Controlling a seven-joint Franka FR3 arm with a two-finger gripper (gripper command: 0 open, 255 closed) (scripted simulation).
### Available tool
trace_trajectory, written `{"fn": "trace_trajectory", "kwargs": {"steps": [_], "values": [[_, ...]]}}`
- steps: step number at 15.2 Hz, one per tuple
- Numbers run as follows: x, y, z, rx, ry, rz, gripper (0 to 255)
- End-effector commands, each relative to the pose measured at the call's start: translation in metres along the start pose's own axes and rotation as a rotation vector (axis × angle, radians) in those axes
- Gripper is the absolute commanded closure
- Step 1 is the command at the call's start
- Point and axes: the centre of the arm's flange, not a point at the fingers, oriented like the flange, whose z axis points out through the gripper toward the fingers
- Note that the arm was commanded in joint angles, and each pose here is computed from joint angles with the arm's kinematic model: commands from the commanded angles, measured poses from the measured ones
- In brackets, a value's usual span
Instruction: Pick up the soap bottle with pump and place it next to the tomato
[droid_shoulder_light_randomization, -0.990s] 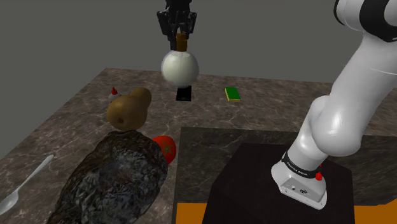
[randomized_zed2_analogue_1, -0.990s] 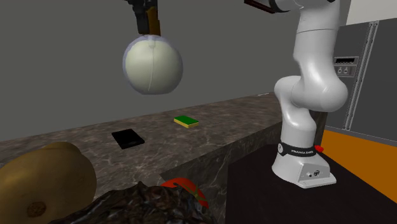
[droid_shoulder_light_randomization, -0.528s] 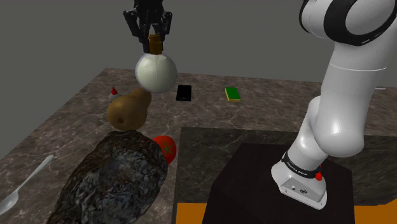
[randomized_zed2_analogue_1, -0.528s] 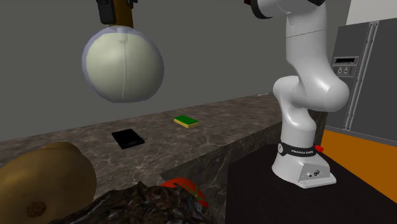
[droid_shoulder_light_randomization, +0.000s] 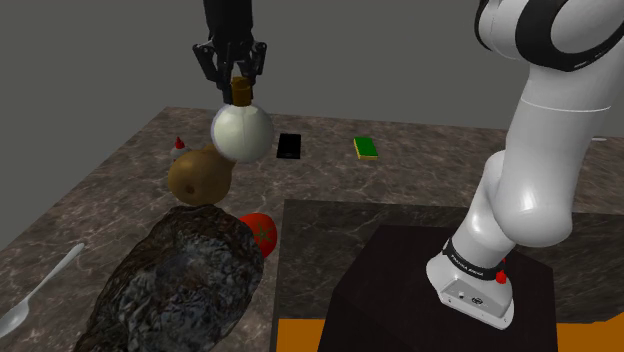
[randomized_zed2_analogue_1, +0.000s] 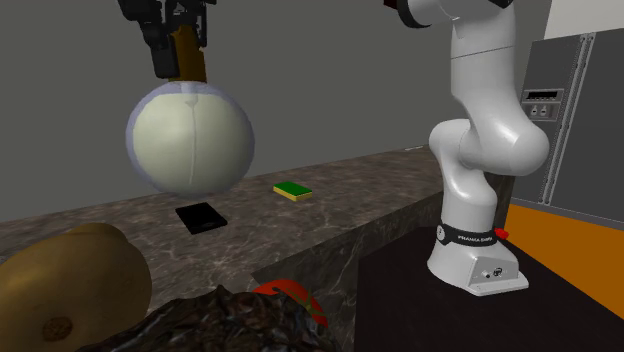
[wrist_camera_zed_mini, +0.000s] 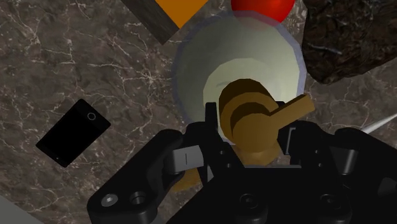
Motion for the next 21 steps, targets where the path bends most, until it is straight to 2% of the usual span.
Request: {"fn": "trace_trajectory", "kwargs": {"steps": [1,21], "values": [[0.001,0.000,0.010,0.001,0.001,0.000,255],[0.007,0.004,0.115,0.001,0.001,0.000,255]]}}
